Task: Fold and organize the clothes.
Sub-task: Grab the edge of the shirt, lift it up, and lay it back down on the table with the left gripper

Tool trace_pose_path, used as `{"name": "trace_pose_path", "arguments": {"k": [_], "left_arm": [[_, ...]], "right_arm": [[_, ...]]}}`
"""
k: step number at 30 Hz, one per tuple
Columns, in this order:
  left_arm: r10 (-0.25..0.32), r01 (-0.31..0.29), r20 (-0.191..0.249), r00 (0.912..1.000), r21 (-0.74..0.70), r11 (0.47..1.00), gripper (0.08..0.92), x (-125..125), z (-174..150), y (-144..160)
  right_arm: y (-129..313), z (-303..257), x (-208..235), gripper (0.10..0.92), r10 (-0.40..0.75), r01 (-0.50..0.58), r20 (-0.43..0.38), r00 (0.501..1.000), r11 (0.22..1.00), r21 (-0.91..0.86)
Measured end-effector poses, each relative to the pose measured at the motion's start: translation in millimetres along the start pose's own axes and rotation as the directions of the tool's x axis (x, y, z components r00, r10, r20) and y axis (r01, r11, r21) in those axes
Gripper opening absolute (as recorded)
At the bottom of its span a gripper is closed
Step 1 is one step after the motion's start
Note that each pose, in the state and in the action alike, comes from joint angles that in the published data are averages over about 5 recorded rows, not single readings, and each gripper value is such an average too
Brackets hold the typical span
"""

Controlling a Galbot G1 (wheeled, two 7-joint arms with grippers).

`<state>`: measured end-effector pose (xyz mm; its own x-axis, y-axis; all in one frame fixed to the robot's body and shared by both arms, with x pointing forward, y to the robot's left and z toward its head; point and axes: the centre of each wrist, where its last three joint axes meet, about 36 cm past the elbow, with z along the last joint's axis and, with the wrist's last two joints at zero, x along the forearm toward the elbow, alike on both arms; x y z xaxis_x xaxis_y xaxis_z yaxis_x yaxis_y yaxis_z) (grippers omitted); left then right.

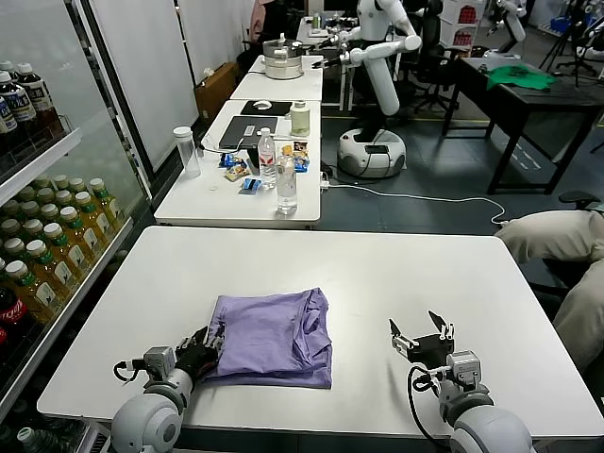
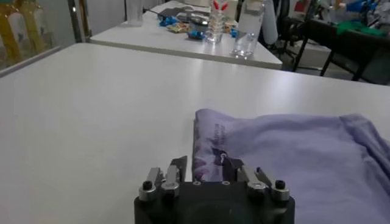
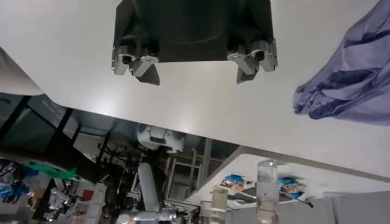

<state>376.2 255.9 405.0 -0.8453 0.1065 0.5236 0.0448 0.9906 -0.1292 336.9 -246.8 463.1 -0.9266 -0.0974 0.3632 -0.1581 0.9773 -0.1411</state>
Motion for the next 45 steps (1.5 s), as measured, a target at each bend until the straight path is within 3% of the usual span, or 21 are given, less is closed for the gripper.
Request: {"name": "trace_pose_path", "arguments": {"k": [8, 13, 16, 20, 24, 29, 32, 35, 40, 45], "left_arm": [[-0.01, 0.011, 0.016, 0.9998, -0.018, 1.0, 0.195, 9, -3, 9], [-0.063, 0.068, 0.077, 0.995, -0.063, 0.996, 0.09, 30, -26, 35], [-0.112, 0.125, 0.126, 0.9856, -0.093, 0.988, 0.086, 46, -46, 61], [-0.17, 0.197, 0.194, 0.9662, -0.128, 0.972, 0.086, 67, -74, 94], [-0.167, 0.205, 0.247, 0.9545, -0.138, 0.969, 0.086, 84, -96, 103], [-0.072, 0.11, 0.279, 0.9576, -0.124, 0.986, 0.086, 92, -103, 79], [0.023, 0.008, 0.273, 0.9618, -0.113, 0.994, 0.086, 90, -96, 49], [0.123, -0.101, 0.256, 0.959, -0.095, 0.99, 0.086, 83, -82, 15], [0.269, -0.263, 0.236, 0.9339, -0.057, 0.963, 0.086, 69, -62, -45], [0.347, -0.354, 0.232, 0.9088, -0.012, 0.935, 0.147, 46, -48, -99]], "right_arm": [[-3, -3, 0, 0.823, 0.007, -0.007, 0.014, 1.0, 1.0, 0.003], [-5, -4, 0, 0.823, 0.009, -0.01, 0.02, 1.0, 1.0, 0.005], [-6, -5, 0, 0.823, 0.011, -0.011, 0.023, 1.0, 1.0, 0.005], [-6, -6, 0, 0.823, 0.01, -0.01, 0.028, 1.0, 1.0, 0.003], [-6, -7, 1, 0.823, 0.011, -0.011, 0.031, 0.999, 1.0, 0.001], [-8, -7, 3, 0.823, 0.018, -0.018, 0.032, 0.999, 1.0, 0.002], [-9, -7, 4, 0.823, 0.021, -0.021, 0.033, 0.999, 1.0, 0.002], [-8, -8, 4, 0.823, 0.024, -0.024, 0.033, 0.999, 1.0, 0.001], [-9, -7, 4, 0.823, 0.029, -0.029, 0.03, 0.999, 1.0, 0.0], [-11, -9, 5, 0.823, 0.034, -0.034, 0.033, 0.999, 0.999, 0.002]]}}
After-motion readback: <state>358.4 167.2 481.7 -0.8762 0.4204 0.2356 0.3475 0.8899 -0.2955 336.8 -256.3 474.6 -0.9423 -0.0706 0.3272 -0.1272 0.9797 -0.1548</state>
